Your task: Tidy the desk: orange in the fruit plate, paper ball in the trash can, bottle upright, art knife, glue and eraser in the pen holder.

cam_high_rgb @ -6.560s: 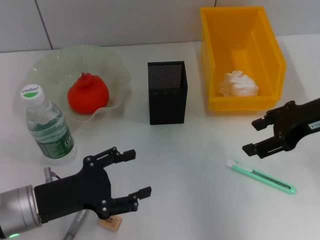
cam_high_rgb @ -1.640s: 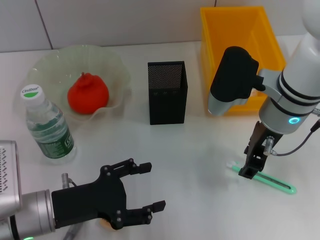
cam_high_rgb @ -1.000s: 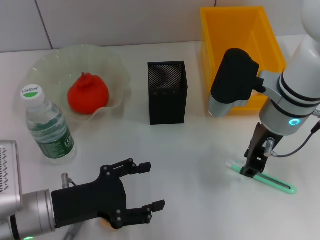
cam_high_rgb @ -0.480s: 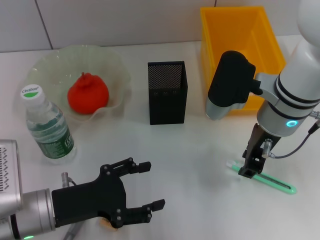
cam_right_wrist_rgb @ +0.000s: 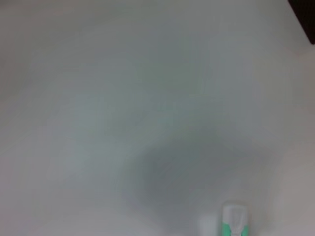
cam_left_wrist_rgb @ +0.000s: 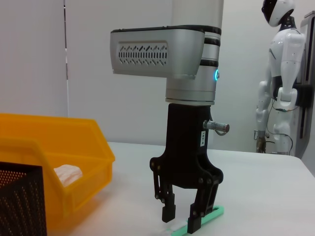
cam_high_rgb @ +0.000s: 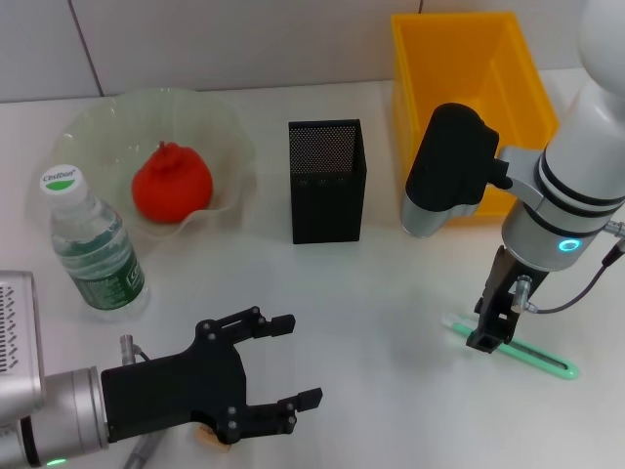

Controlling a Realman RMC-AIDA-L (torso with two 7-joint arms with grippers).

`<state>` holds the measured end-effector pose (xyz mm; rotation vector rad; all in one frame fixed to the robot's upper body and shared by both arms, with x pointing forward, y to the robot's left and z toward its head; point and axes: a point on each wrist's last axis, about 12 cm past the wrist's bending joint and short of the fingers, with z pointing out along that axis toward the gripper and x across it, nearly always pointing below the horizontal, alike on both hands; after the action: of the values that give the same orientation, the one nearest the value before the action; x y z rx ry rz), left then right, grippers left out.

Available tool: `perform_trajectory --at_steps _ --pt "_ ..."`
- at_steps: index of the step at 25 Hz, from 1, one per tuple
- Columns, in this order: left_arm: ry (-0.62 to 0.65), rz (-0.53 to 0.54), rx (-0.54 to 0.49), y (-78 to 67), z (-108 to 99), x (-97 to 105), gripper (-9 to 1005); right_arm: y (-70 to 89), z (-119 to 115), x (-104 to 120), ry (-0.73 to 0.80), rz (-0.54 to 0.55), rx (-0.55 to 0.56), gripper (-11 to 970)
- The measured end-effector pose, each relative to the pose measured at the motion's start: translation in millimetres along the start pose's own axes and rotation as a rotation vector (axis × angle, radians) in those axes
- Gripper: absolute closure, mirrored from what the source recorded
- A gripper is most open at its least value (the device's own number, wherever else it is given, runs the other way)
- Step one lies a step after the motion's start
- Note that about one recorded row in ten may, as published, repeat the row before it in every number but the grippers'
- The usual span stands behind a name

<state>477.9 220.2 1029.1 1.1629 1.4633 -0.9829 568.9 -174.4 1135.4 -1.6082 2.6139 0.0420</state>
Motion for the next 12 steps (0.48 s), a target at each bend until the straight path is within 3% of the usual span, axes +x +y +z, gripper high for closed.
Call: perform_trajectory --at_steps 12 --pt "0.0 0.001 0.002 0.0 0.8 -0.2 181 0.2 2.2 0.5 0.006 0.005 -0.007 660"
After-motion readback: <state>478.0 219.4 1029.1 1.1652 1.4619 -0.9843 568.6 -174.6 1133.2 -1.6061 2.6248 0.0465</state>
